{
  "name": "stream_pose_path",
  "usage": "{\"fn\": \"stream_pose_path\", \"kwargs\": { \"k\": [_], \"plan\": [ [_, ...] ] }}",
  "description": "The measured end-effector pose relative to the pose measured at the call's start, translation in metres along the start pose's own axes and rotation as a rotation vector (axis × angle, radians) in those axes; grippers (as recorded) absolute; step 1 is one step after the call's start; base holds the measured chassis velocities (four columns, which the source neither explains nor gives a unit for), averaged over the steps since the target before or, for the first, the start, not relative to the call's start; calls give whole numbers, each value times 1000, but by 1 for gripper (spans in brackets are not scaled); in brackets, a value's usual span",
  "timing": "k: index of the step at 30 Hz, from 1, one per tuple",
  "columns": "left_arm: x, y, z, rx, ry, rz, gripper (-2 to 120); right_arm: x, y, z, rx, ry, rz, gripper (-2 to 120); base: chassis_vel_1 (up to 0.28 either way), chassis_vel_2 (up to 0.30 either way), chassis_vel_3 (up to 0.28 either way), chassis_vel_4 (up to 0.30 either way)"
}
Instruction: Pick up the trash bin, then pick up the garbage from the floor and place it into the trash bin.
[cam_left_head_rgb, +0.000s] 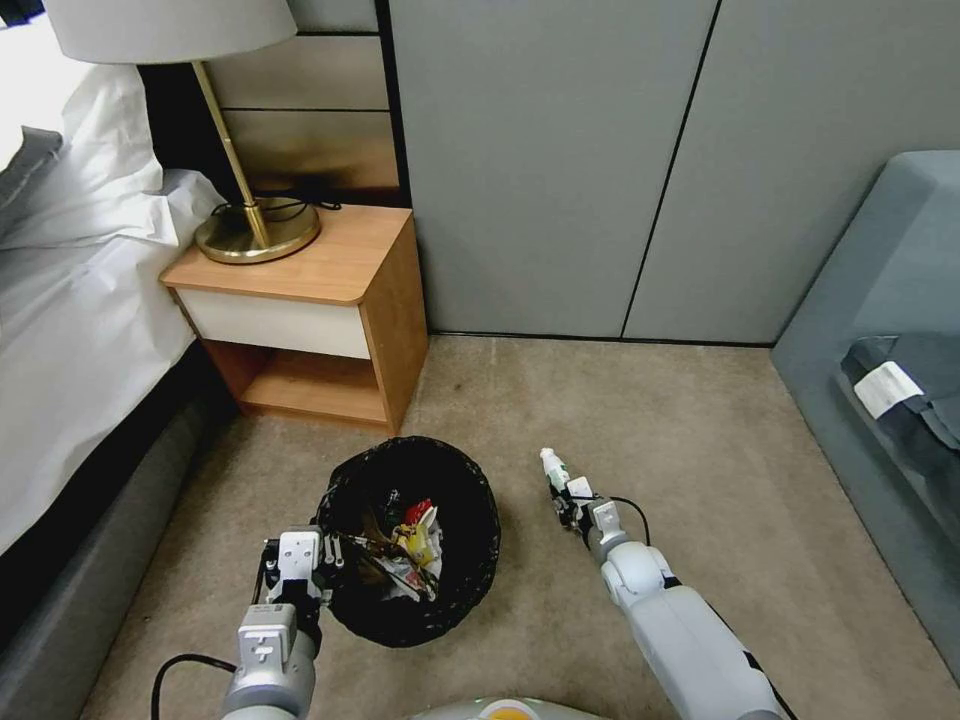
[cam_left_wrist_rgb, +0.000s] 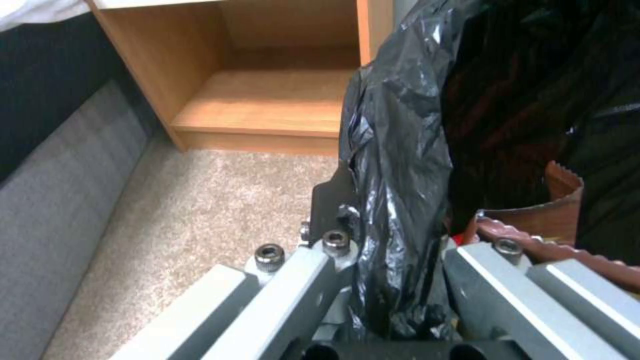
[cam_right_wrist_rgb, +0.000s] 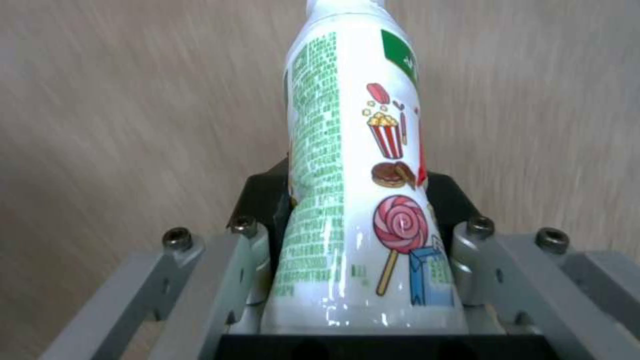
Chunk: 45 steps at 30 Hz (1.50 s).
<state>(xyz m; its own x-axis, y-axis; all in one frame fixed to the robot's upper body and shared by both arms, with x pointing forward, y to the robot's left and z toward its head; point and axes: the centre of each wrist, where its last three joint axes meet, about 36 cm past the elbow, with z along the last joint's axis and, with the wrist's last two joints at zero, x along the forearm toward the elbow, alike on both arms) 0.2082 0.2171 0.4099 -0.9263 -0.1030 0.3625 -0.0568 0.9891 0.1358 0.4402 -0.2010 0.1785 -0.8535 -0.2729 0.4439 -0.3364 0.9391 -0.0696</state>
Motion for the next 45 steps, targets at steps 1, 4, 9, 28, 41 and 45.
{"fn": "stream_pose_path", "kwargs": {
  "k": [1,4,9,28,41,45],
  "plan": [
    [0,0,0,0,0,0,1,0,0,0,0,0,0,32,0,0,0,0],
    [0,0,0,0,0,0,1,19,13,-41,-42,-147,-39,30,0,0,0,0],
    [-1,-1,1,-1,5,5,1,62,32,-95,-76,-475,-211,30,0,0,0,0],
    [-3,-3,2,7,11,6,1,160,123,-69,-32,-577,-747,30,0,0,0,0],
    [-3,-5,1,10,7,9,1,148,119,-61,-26,-528,-722,42,0,0,0,0],
    [-3,-5,1,10,9,10,1,145,118,-63,-28,-532,-718,57,0,0,0,0]
  ]
}}
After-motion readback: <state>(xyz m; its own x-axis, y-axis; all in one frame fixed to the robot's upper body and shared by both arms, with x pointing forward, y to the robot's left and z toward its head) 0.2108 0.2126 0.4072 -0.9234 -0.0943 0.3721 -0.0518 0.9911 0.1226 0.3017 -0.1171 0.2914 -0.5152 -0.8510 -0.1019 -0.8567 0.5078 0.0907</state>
